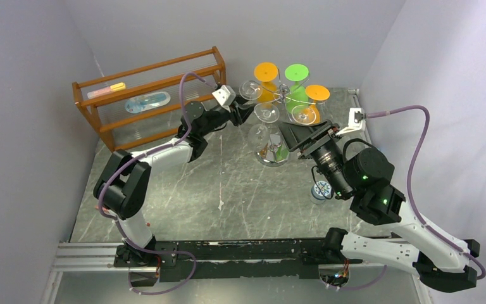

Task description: Place the wine glass upside down on the wine glass rack

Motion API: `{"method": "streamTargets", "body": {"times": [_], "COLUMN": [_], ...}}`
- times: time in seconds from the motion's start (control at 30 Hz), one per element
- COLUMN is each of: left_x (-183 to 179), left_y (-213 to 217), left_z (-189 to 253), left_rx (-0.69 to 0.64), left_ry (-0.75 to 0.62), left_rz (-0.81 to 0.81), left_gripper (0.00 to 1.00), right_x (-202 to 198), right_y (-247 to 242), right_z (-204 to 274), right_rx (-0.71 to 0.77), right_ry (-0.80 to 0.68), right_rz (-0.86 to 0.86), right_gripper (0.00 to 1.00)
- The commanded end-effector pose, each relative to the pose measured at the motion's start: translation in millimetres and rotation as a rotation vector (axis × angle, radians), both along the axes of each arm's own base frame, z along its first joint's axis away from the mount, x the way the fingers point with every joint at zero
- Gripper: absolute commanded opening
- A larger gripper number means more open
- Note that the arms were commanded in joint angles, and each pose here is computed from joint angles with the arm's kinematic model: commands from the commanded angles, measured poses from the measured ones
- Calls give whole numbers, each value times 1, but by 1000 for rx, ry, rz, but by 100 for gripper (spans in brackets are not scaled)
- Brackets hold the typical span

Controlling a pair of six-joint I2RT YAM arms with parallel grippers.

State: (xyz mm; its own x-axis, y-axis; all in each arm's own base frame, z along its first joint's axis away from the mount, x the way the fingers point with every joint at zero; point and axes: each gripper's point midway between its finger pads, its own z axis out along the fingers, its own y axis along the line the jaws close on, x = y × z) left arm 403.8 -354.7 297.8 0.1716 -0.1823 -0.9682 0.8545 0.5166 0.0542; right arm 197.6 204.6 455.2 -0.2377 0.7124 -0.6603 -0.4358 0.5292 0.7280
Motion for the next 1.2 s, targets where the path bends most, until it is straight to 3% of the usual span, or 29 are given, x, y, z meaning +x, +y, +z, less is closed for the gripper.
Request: {"method": "streamTargets", "body": {"times": [0.0, 0.33, 0.43, 0.57, 0.6, 0.7, 0.8, 0.97, 1.17], "left_x": [-6, -13, -17, -13, -15, -23, -42, -79, -126], "left_y": [10, 54, 76, 118, 129, 160, 193, 218, 236], "left_z": [21, 7, 1, -20, -24, -28, -33, -7, 55], "left_rx": [-21, -30, -46, -55, -52, -61, -8, 90, 103], "left_ry": [-63, 32, 93, 289, 330, 445, 608, 668, 602], "left_rz": [25, 217, 312, 534, 588, 730, 886, 914, 826], "left_gripper": [45, 57, 62, 70, 79, 90, 92, 93, 92], "right_x": [-1, 1, 0, -2, -1, -1, -3, -9, -17], "right_y": [-6, -29, -43, -69, -77, -101, -119, -148, -159], "right_z": [0, -17, -26, -41, -45, -57, -72, -87, -77], "right_rx": [15, -47, -108, -207, -225, -290, -370, -485, -547], "right_ry": [-2, 40, 52, 95, 113, 178, 258, 324, 307], "right_rz": [-15, -96, -136, -208, -238, -331, -407, -500, -474], "right_gripper": [60, 62, 69, 96, 99, 100, 100, 100, 100]}}
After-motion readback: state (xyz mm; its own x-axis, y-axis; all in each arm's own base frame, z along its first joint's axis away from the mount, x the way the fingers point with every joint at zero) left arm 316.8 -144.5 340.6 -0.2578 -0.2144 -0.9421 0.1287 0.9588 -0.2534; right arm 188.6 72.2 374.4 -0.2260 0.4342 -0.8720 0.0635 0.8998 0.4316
